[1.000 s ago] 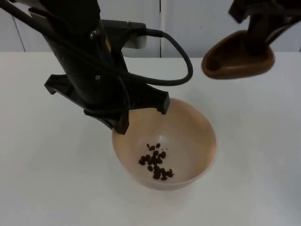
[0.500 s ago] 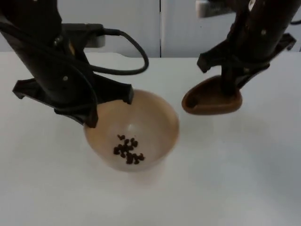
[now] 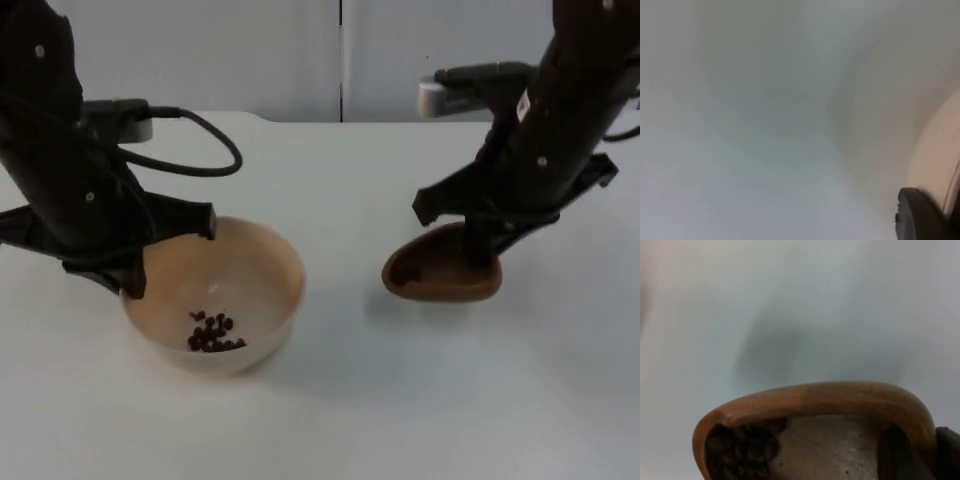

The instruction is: Pick up the bowl with the left hand and pour the coffee beans from the cup into the bowl with the right hand.

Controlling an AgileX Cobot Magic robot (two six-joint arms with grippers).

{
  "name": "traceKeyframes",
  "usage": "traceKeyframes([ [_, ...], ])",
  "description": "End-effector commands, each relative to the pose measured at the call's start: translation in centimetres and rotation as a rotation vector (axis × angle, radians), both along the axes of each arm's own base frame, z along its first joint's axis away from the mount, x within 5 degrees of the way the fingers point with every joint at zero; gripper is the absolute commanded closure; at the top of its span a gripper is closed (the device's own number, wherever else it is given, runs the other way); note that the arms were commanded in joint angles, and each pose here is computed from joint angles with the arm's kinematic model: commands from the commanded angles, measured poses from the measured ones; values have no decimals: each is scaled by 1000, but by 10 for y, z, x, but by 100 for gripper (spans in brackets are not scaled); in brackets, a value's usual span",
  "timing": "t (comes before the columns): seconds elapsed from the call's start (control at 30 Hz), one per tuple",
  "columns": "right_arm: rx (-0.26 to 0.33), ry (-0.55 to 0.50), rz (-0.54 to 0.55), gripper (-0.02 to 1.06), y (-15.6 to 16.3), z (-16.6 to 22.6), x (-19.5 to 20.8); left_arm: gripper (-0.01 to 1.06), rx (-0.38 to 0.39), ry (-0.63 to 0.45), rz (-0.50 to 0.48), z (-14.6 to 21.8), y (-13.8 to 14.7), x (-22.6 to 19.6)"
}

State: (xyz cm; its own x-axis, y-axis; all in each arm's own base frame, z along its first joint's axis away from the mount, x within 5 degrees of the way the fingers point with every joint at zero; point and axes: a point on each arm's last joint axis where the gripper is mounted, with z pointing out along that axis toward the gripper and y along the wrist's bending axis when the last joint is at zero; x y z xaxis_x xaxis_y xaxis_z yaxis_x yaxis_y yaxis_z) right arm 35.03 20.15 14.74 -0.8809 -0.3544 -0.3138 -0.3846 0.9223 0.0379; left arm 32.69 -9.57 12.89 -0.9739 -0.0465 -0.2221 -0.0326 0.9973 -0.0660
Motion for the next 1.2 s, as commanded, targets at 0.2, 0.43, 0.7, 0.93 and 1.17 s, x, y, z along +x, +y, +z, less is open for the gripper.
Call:
traceKeyframes([
  [0.2,24,-22,-21,104,-6,-16,-7,105,4,39,22,-22,2,2],
  [0.43,19,-12,-21,104,-6,-20,-7,105,26,52,4,-25,4,2],
  [0.7,6,18,-23,104,-4,-43,-6,105,50,85,-12,-26,5,-1],
  [0.93,-6,29,-18,104,-5,-52,-5,105,77,116,-30,-26,8,-4],
  [1.17,-4,25,-18,97,-4,-51,-5,105,97,111,-54,-26,9,-4],
])
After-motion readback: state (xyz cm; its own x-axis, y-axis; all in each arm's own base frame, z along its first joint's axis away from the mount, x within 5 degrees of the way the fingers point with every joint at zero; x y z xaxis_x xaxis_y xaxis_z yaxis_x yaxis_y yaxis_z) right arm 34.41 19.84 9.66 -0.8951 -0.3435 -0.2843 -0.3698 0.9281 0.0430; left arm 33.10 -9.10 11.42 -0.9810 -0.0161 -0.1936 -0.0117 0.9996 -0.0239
